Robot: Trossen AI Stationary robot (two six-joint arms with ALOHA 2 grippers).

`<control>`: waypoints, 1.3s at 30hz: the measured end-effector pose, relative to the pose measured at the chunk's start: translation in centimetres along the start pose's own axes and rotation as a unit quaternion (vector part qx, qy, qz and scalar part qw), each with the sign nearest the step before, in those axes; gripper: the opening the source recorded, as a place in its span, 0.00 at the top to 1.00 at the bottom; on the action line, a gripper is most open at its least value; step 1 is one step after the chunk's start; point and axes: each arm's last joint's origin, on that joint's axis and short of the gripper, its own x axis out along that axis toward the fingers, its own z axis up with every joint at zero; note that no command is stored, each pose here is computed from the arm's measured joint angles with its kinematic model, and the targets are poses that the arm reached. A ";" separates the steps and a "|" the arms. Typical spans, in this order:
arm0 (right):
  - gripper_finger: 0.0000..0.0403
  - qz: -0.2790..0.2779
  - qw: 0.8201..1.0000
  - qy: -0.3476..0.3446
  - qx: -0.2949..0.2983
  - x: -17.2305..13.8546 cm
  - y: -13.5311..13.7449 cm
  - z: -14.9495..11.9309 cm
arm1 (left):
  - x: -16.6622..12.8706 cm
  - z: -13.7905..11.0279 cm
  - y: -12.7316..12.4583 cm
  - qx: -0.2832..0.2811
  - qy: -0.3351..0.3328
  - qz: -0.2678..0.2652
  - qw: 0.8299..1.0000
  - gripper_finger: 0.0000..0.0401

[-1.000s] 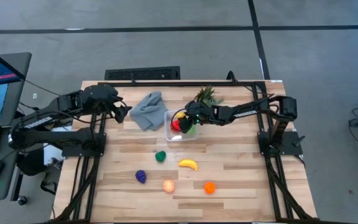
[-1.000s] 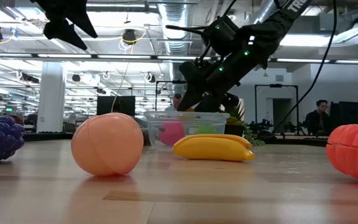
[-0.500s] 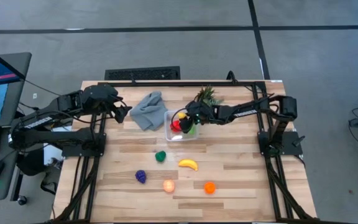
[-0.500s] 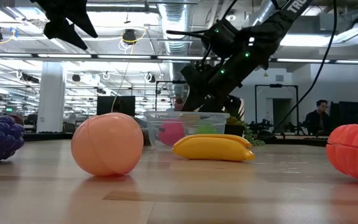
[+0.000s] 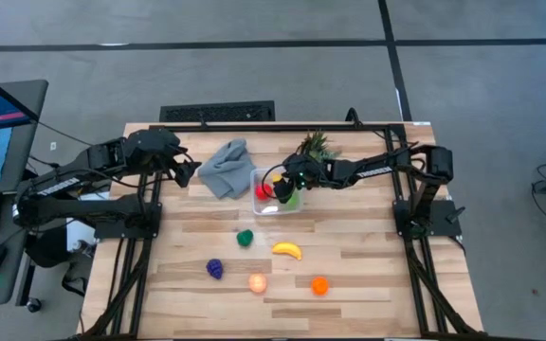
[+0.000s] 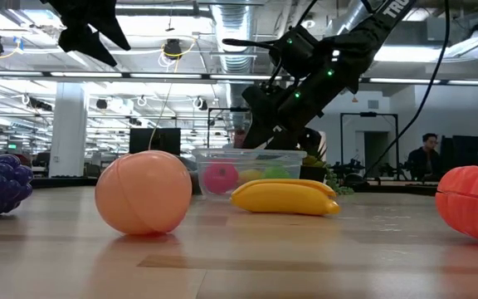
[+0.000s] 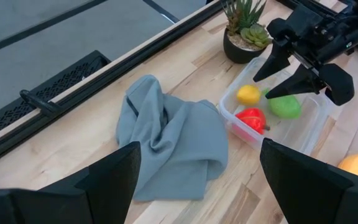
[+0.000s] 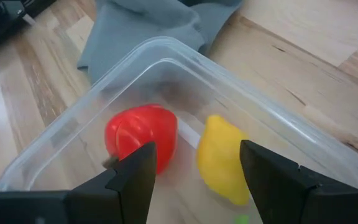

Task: Pick and placing Produce into tupperware
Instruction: Put the purple grapes into the transparent bin

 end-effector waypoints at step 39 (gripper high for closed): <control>0.37 0.055 0.996 -0.022 -0.063 -6.7 2.3 2.0 | 1.8 0.3 -0.7 -0.012 0.035 -0.022 0.999 0.21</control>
